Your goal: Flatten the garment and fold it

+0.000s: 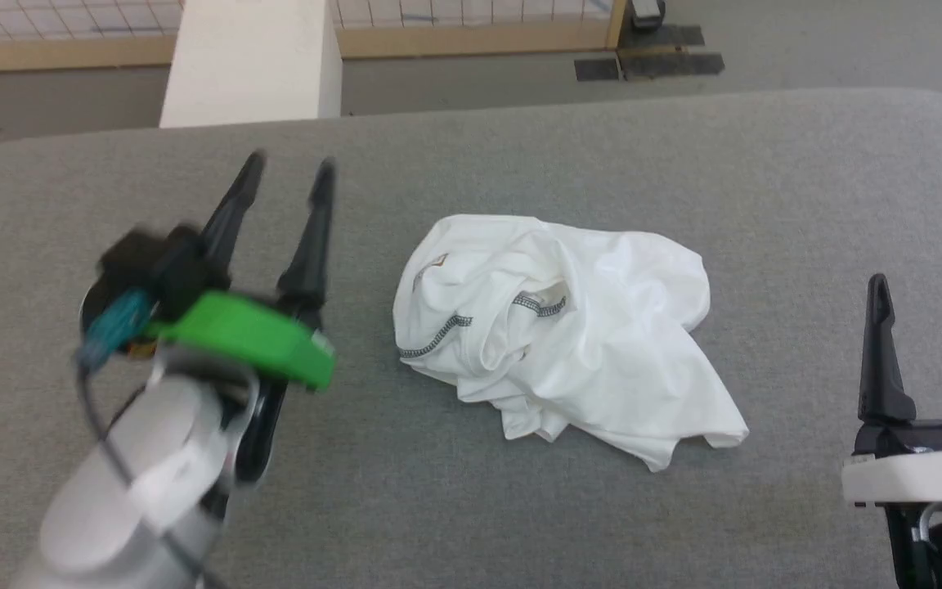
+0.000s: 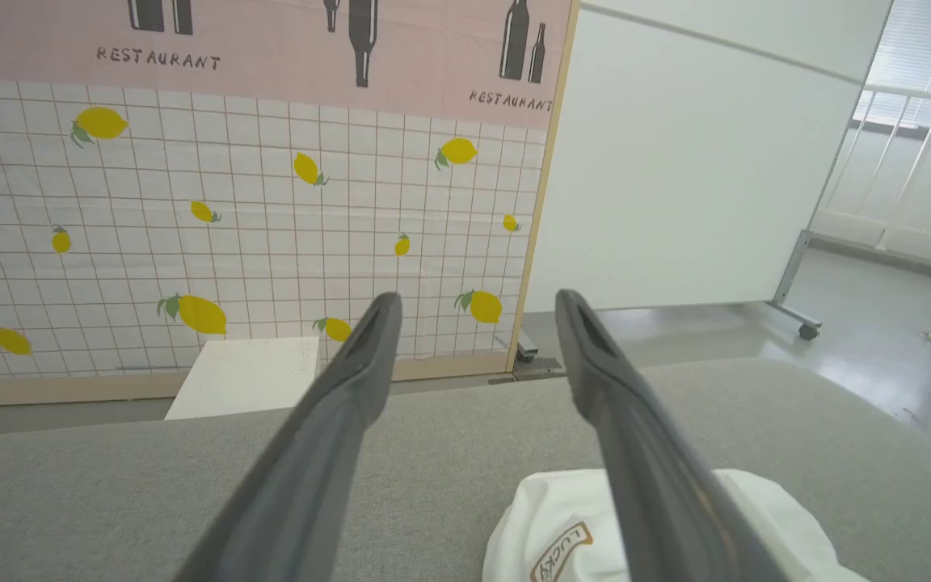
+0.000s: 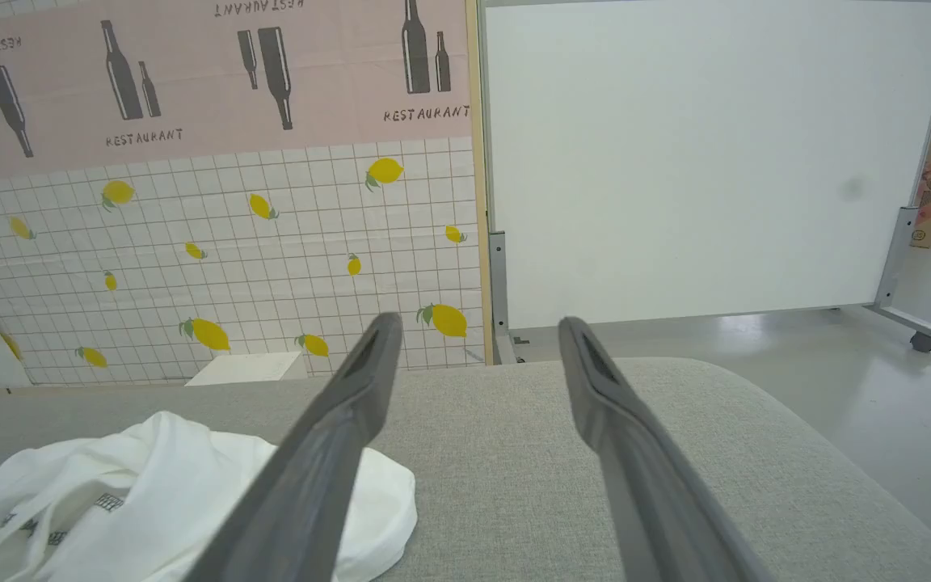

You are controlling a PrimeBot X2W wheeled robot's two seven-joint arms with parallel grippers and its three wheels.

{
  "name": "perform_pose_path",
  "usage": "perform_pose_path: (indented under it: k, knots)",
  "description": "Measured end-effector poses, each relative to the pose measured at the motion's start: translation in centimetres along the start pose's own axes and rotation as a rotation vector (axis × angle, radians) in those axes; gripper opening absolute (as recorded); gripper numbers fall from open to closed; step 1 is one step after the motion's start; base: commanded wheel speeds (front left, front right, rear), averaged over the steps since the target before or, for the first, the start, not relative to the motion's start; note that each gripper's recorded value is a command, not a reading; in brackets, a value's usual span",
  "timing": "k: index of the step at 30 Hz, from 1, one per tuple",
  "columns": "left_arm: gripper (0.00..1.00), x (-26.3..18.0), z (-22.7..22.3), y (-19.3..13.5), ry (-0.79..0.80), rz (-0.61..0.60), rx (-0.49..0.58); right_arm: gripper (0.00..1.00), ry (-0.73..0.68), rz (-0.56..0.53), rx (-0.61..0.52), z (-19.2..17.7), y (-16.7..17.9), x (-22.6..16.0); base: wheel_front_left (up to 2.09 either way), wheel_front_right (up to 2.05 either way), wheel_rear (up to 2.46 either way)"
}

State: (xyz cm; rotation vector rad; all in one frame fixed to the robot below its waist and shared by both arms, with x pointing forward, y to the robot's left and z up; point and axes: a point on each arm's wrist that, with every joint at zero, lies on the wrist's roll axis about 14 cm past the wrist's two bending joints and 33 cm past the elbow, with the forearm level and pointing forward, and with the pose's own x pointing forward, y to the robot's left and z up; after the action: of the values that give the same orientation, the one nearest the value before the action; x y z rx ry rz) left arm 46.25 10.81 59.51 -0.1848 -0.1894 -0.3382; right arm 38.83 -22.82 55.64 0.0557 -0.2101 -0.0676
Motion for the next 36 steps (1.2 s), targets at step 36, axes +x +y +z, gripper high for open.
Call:
perform_pose_path:
  k: [36]
  knots:
    - [1.0, -10.1, -7.8, 4.2, 0.126, 0.281, -0.021, 1.0, 0.561, 0.236, 0.051, -7.5, 7.4, 9.8, 0.0, 0.0, 0.0]
